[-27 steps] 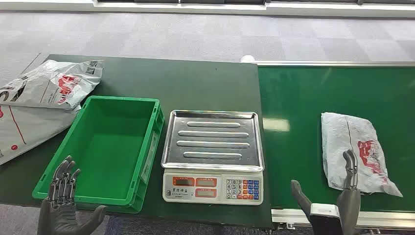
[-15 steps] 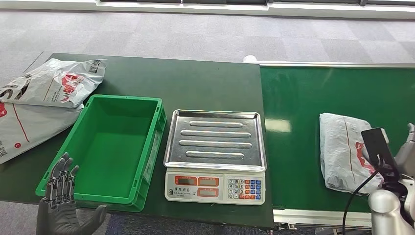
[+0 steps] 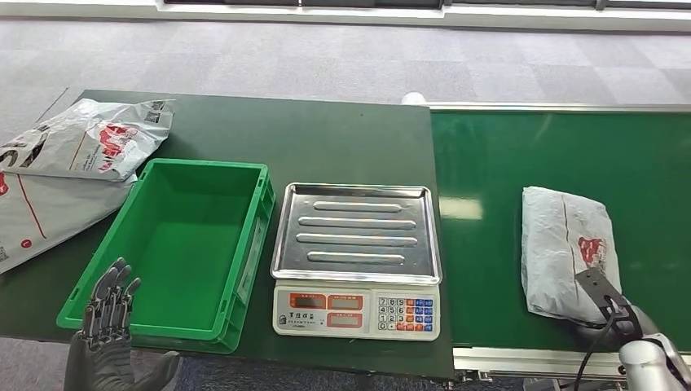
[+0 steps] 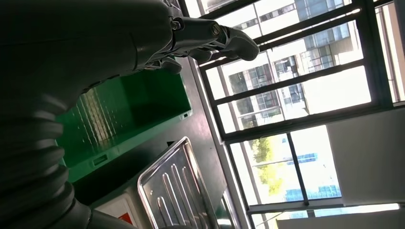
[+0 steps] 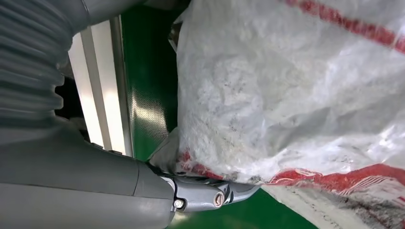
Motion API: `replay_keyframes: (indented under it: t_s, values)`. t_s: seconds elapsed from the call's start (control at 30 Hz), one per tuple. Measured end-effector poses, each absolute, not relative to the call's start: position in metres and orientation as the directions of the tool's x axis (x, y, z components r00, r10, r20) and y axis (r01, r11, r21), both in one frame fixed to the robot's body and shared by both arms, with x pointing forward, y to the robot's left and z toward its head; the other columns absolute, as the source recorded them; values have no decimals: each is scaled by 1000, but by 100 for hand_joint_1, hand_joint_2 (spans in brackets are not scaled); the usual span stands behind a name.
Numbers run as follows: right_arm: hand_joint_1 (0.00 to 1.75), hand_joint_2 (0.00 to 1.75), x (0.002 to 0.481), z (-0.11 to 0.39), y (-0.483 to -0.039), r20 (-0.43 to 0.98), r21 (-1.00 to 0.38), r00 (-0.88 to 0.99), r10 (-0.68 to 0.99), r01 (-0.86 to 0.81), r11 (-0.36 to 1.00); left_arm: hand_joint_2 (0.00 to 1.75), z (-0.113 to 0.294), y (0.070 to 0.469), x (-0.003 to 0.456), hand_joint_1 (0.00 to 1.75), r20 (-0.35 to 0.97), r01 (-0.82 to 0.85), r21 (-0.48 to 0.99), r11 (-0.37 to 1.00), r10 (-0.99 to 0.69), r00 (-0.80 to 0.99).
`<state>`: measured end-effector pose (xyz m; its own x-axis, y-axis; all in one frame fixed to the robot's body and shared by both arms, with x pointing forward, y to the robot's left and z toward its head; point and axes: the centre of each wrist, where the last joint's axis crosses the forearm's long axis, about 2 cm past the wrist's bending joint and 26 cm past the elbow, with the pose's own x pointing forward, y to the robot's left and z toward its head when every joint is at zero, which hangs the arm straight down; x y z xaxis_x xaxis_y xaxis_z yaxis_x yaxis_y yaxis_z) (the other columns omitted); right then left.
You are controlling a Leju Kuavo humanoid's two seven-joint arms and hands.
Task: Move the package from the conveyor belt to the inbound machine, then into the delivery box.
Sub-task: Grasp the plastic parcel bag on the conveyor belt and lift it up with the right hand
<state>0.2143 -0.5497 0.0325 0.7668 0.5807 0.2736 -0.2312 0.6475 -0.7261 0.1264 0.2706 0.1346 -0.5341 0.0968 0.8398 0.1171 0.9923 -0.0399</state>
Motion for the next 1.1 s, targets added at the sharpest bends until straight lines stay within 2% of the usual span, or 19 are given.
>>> replay_keyframes:
  t_s: [0.03,0.17,0.37,0.57,0.8,1.1]
  values:
    - [19,175,214,31,-550,272,-716,772,575,-237,657,175,134,271,127,0,840,119,-38,992,96,-533]
    - [175,175,216,27,-552,264,-693,785,561,-250,676,175,132,272,128,0,843,126,-34,991,96,-529]
    - [175,175,217,26,-554,287,-677,785,548,-239,696,175,131,271,128,0,846,128,-34,991,97,-524]
    - [175,175,227,29,-551,325,-744,745,583,-179,644,175,134,271,127,0,847,125,-32,992,93,-524]
    - [175,175,231,29,-546,333,-750,733,594,-176,638,175,136,270,126,0,846,123,-33,992,93,-526]
    - [175,175,253,53,-527,499,-812,567,655,42,582,175,138,267,125,0,842,120,-37,992,96,-531]
